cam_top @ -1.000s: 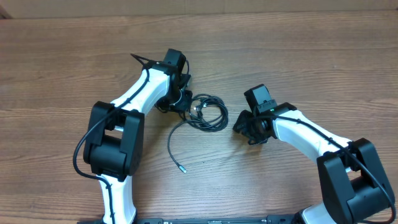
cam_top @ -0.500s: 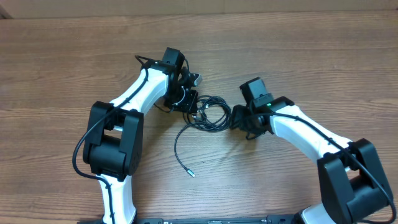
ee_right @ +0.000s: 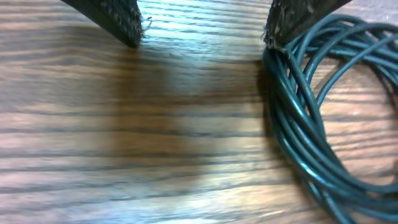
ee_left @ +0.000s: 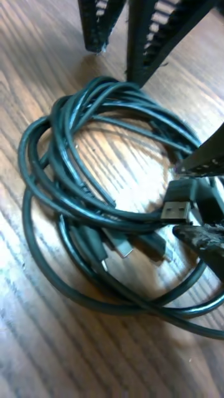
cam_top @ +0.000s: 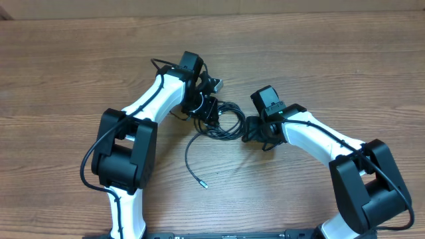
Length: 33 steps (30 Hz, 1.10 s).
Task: Untangle cables
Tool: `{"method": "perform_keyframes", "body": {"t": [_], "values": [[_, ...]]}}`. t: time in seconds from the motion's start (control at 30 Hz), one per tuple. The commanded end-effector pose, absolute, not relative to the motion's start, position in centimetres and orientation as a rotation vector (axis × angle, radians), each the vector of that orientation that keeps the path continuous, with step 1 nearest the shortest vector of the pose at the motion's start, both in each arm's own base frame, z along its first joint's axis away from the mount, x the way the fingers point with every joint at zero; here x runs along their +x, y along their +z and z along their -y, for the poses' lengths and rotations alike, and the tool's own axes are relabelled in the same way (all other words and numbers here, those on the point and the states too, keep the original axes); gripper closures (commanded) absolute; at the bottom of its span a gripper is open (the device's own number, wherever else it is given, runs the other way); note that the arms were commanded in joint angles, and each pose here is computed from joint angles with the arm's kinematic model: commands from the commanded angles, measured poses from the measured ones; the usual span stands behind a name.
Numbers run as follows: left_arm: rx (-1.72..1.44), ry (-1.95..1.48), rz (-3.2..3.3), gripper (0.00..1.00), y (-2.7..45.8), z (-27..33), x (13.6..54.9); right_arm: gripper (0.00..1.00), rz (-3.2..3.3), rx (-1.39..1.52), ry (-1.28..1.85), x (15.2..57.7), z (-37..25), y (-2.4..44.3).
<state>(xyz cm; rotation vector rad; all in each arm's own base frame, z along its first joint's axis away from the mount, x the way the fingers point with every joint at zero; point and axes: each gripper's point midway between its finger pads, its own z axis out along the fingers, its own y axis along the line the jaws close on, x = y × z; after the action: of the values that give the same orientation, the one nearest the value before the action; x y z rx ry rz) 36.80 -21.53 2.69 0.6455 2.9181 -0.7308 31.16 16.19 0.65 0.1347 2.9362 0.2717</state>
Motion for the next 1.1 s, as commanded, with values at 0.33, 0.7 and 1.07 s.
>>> {"method": "perform_keyframes", "body": {"t": [0.33,0.7,1.07], "values": [[0.648,-0.567,-2.877,0.58,2.2,21.2,38.1,0.32,-2.908,-0.089,0.434,31.6,-18.6,1.5],[0.653,-0.559,-2.895,0.57,1.0,21.2,38.1,0.32,-2.891,-0.025,0.271,32.3,-16.7,1.1],[0.652,-0.546,-2.906,0.57,0.4,21.1,38.0,0.29,-2.884,-0.072,0.307,32.1,-18.3,0.2]]}}
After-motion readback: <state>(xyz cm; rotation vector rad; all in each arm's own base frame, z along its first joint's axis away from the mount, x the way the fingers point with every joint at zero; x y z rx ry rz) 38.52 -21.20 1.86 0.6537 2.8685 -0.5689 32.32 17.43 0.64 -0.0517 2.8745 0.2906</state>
